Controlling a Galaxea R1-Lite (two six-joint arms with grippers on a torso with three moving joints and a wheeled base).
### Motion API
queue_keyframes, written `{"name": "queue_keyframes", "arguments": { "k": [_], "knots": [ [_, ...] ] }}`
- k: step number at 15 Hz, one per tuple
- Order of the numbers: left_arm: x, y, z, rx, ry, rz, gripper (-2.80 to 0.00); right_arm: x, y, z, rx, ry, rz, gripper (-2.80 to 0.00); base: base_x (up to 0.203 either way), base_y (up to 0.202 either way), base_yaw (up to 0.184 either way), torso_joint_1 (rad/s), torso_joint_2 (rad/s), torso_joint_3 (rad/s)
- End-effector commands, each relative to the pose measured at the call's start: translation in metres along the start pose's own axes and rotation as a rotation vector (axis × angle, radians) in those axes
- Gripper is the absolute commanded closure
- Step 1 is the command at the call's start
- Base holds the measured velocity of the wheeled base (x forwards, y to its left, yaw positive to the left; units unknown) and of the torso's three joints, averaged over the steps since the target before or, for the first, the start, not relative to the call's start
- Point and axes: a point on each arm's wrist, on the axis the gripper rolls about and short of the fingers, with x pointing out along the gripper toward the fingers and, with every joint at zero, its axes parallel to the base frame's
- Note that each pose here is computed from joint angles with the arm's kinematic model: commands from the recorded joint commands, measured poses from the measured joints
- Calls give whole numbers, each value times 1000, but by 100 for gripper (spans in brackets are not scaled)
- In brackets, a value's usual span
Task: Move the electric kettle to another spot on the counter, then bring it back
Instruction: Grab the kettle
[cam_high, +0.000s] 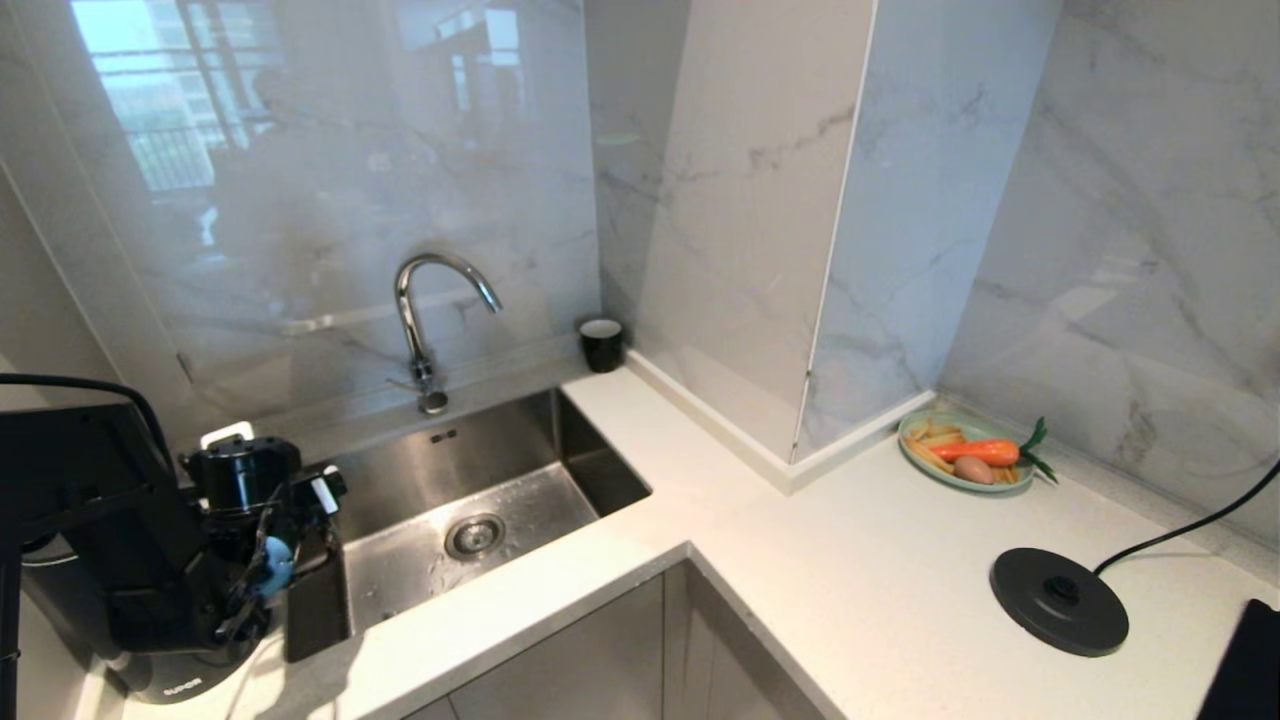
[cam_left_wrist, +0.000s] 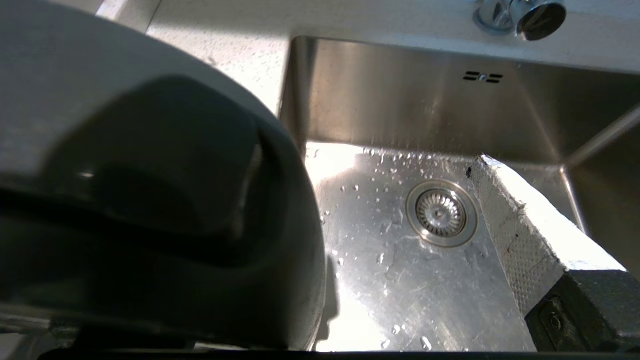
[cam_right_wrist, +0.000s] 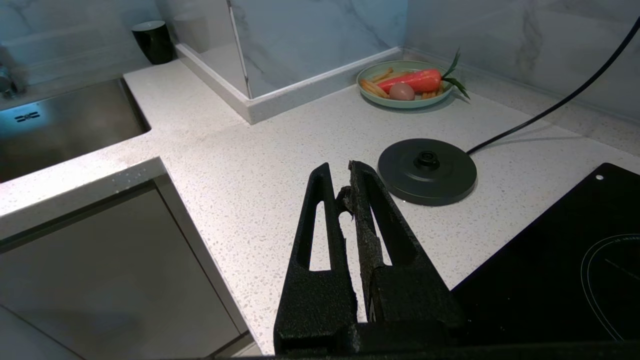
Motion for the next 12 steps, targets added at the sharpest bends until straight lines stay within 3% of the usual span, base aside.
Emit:
{"name": "queue_keyframes", "arguments": {
  "k": [1,5,6,7,12],
  "knots": [
    [4,0,-2,-6,-11,1,-280,0,0,0,0,1,0,0,0,0,0,0,0,0],
    [5,-2,3,-3,-57,-10,-280,0,0,0,0,1,0,0,0,0,0,0,0,0],
    [4,-2,3,6,-62,-11,-200,0,0,0,0,1,0,0,0,0,0,0,0,0],
    [5,-2,3,9,-63,-10,0,0,0,0,0,1,0,0,0,0,0,0,0,0],
    [9,5,3,6,-60,12,0,0,0,0,0,1,0,0,0,0,0,0,0,0]
  ]
}}
